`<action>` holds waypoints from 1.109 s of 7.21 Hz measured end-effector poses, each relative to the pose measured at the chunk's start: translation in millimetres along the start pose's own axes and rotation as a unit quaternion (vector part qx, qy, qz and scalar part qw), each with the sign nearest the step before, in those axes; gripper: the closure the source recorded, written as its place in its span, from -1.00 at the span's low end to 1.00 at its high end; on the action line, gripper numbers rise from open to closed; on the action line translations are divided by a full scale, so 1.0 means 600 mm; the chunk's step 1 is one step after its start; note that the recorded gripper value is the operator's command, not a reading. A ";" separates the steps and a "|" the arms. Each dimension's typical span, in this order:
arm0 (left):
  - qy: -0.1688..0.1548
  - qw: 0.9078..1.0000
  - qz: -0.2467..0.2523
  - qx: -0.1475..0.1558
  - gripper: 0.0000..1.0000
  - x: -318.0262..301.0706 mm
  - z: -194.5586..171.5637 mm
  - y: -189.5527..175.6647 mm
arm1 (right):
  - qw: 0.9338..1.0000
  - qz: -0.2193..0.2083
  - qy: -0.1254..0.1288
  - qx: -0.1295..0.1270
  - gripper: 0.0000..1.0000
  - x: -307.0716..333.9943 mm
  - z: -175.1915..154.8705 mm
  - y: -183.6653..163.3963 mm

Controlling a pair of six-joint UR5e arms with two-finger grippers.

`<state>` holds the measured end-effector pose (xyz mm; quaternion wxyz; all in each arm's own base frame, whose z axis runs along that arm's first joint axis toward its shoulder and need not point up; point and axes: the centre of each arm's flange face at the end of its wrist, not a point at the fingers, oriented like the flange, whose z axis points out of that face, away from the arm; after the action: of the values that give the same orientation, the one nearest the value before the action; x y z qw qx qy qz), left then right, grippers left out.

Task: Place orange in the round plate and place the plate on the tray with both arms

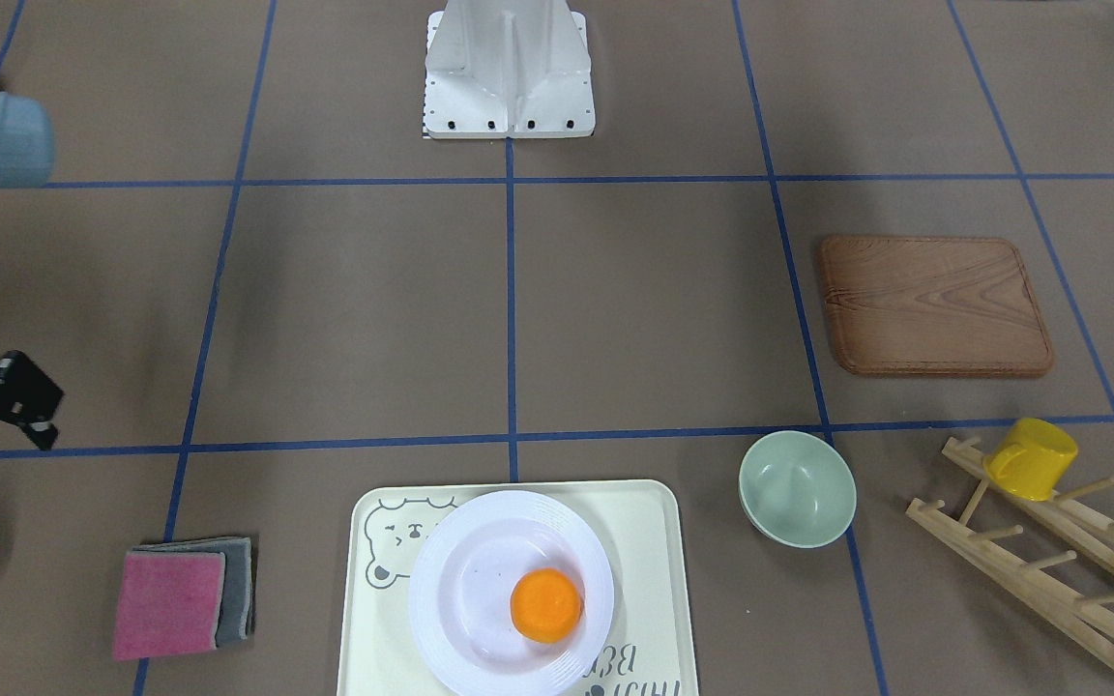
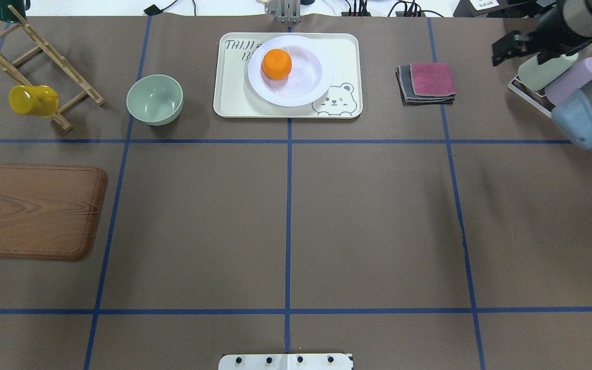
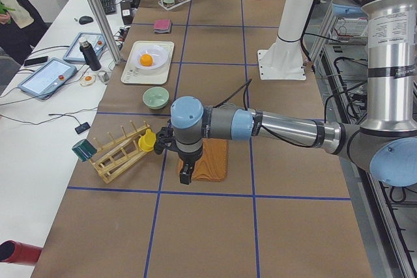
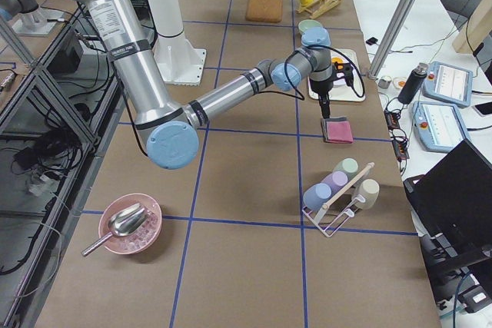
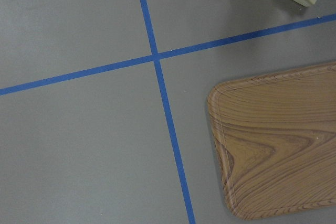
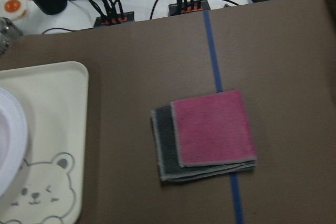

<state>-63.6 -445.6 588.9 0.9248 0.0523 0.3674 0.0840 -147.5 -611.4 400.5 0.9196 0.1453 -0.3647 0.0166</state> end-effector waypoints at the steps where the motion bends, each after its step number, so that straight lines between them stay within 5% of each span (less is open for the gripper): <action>1: 0.000 1.000 -0.005 -0.005 -0.97 -0.007 0.006 0.013 | 1.000 -0.025 0.005 -0.018 -1.00 0.104 -0.022 0.014; 5: -0.001 1.000 -0.016 -0.019 -0.97 -0.021 0.027 0.052 | 0.988 -0.107 0.023 -0.105 -1.00 0.398 -0.106 0.124; 8: -0.001 1.000 -0.016 -0.018 -0.97 -0.020 0.026 0.052 | 0.982 -0.103 0.015 -0.158 -1.00 0.473 -0.129 0.262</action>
<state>-64.9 -417.9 613.1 0.9269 0.0300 0.3662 0.0760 91.0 -460.7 578.7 0.9333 0.0344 -0.3315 -0.1341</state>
